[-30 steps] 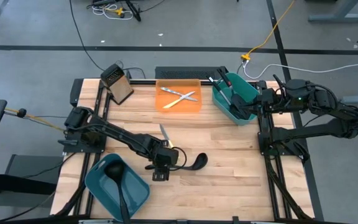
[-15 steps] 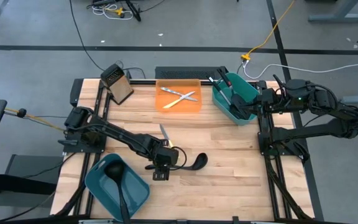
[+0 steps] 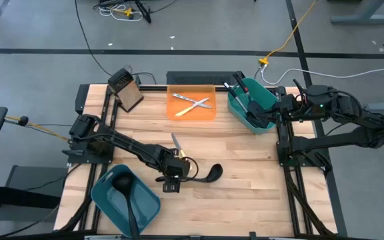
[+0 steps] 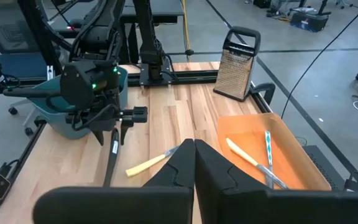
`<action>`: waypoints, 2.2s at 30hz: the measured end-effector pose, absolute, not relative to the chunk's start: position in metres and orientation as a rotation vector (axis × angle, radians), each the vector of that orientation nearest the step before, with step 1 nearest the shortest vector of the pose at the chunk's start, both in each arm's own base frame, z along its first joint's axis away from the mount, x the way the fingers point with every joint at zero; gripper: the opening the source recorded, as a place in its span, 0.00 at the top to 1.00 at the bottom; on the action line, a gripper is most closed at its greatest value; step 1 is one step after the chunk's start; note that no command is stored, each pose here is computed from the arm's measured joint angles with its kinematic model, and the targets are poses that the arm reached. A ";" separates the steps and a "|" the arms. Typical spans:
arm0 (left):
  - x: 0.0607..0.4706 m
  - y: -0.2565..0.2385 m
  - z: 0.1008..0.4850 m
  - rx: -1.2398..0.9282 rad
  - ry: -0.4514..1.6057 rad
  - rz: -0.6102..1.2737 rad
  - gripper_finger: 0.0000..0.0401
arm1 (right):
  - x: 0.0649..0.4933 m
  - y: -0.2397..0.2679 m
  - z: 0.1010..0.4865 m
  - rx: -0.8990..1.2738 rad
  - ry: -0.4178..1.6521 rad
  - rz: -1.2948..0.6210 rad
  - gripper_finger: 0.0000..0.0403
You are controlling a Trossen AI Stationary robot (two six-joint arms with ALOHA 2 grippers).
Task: Pick & Place Kitchen Items
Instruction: Put the black ladle into the blue bin
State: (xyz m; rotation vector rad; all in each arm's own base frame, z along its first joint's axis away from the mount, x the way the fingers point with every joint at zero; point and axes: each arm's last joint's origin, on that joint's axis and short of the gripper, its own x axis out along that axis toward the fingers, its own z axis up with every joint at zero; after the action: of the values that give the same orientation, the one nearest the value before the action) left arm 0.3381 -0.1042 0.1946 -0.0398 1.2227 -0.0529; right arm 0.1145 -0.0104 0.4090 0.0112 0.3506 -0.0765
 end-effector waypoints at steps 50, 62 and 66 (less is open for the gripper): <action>0.327 -0.108 0.166 -0.043 1.219 -0.080 0.42 | 0.122 -0.011 0.406 -0.016 0.377 -0.079 0.99; 0.323 -0.106 0.158 -0.026 1.224 -0.077 0.42 | 0.122 -0.011 0.406 -0.026 0.378 -0.077 0.99; 0.323 -0.107 0.158 -0.010 1.224 -0.088 0.42 | 0.122 -0.011 0.406 -0.025 0.378 -0.077 0.99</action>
State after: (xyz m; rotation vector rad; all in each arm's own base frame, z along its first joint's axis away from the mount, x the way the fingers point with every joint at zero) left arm 0.3230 -0.1065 0.1583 -0.0100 1.2239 -0.0878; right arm 0.1223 -0.0114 0.4064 -0.0253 0.3780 -0.0771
